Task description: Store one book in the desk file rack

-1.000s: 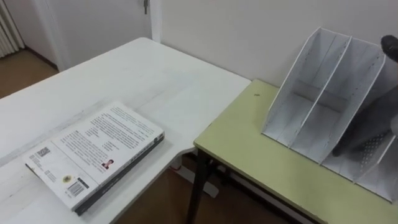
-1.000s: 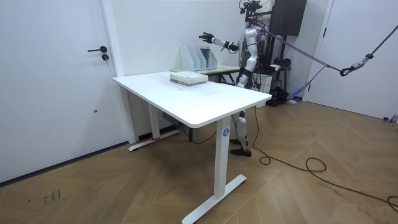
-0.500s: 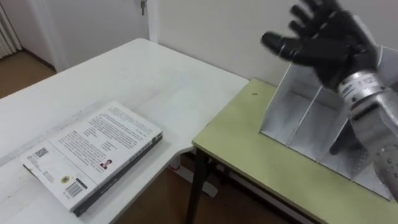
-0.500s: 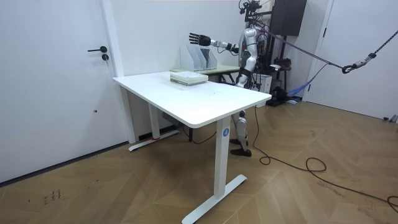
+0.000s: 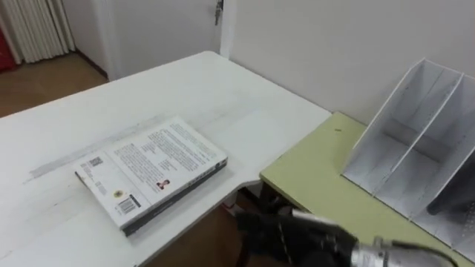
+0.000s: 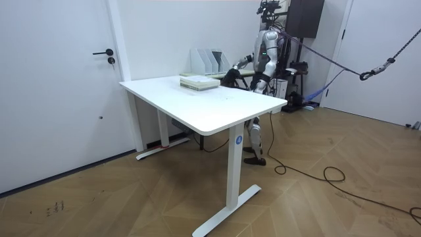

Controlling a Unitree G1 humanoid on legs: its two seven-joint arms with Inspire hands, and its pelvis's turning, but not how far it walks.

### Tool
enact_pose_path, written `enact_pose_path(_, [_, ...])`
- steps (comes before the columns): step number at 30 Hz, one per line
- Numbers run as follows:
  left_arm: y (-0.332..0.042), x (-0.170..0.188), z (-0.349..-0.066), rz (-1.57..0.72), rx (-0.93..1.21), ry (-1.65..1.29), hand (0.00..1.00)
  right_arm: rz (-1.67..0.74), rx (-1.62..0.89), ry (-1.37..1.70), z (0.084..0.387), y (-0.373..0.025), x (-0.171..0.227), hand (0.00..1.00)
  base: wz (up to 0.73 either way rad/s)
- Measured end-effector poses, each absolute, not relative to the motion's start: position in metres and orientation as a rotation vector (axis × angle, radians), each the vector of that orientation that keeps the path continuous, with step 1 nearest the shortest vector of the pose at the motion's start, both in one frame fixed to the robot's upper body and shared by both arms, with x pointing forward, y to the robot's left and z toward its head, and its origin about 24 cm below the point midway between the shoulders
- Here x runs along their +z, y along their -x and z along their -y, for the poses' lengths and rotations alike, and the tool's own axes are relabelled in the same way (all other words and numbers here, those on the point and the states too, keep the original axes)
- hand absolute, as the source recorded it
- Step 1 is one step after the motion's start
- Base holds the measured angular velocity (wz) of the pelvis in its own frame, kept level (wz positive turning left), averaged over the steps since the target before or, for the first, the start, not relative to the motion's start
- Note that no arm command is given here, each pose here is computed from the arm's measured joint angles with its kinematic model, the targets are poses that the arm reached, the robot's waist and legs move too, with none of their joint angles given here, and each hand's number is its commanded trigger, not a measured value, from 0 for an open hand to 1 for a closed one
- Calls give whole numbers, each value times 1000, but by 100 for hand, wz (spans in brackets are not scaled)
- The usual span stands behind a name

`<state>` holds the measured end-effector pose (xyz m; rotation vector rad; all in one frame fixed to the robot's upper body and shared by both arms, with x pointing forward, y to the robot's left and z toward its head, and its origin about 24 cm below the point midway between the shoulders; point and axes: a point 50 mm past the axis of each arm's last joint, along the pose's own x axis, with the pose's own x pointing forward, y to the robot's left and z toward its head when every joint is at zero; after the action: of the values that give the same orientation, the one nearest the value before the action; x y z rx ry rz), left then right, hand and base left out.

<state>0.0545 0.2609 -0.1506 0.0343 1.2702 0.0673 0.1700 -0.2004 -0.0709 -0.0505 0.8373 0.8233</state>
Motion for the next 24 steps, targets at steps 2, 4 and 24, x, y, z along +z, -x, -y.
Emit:
enact_pose_path(2, [-49,-152,-259,-1288,64,-39,0,-1019,711,67,223,-137,-99,0,0])
enact_pose_path(4, [-44,-153,-256,-1292,78,-28,0,-1141,558,49,242,-108,-118,0,-4])
enact_pose_path(24, [-11,-161,-249,-1329,189,20,0,-1326,-206,-174,254,-25,-164,0,3])
